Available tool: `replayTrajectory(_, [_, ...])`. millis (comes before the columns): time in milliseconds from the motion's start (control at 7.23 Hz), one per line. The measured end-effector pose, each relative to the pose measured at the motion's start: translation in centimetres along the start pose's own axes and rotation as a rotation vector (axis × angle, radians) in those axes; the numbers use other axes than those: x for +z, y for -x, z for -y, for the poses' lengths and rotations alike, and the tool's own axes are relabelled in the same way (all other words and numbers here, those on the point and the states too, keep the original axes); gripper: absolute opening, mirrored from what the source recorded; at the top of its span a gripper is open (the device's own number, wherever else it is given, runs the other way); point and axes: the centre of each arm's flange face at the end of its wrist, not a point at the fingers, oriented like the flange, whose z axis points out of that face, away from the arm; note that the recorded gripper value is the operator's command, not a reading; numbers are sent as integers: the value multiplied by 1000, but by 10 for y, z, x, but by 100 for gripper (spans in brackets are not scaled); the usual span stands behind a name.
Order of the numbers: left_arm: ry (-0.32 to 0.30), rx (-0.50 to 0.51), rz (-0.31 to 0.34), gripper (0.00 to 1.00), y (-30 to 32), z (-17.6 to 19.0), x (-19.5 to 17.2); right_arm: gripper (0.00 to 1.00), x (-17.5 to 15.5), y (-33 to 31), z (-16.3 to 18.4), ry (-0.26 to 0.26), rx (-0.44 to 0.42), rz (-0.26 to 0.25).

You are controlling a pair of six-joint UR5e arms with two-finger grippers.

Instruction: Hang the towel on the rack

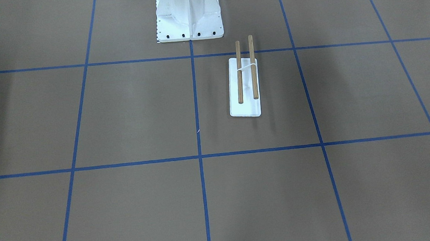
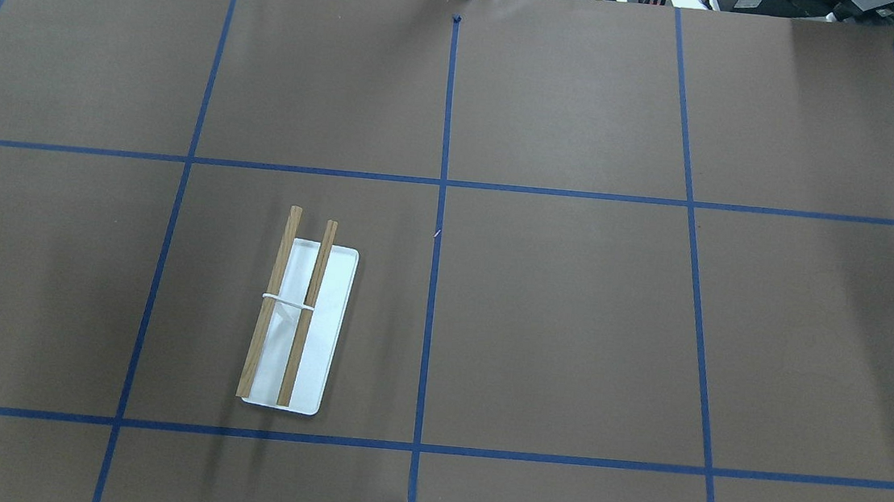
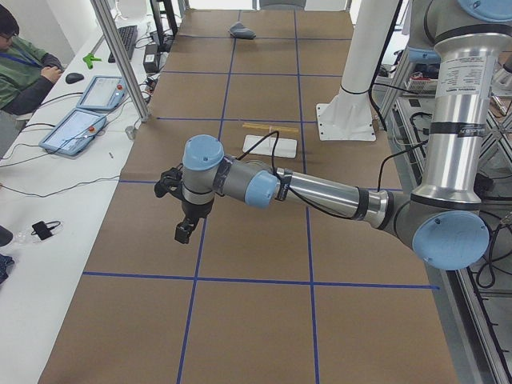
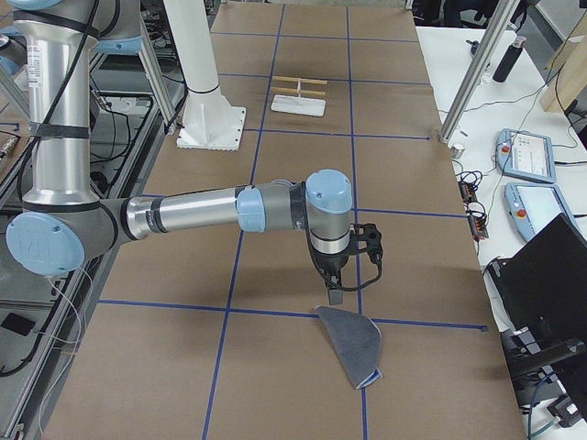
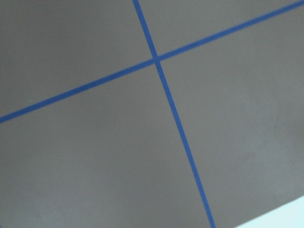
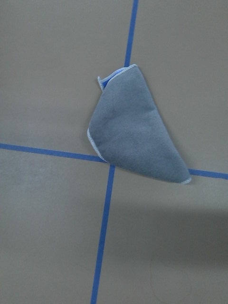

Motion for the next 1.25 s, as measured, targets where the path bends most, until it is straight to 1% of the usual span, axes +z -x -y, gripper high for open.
replayTrajectory(138, [-43,24,10,98,1,3,0,100,-3,2,4,-25,-27,0])
replayTrajectory(277, [-67,35,13,98,2,3,1,100,-3,5,6,-59,-69,0])
replayTrajectory(415, [-83,43,14,98,3,1,3,100,5,11,8,-83,-117,2])
replayTrajectory(553, [-91,48,14,98,4,0,3,100,25,25,11,-75,-151,11])
replayTrajectory(692, [-95,51,14,98,4,-1,4,100,49,43,14,-47,-158,22])
replayTrajectory(830, [-101,53,14,98,4,-5,5,100,74,58,16,-16,-159,13])
replayTrajectory(969, [-110,57,15,98,5,-11,7,100,102,63,16,10,-169,-12])
replayTrajectory(1245, [-125,64,16,98,6,-17,9,100,168,59,10,36,-225,-50])
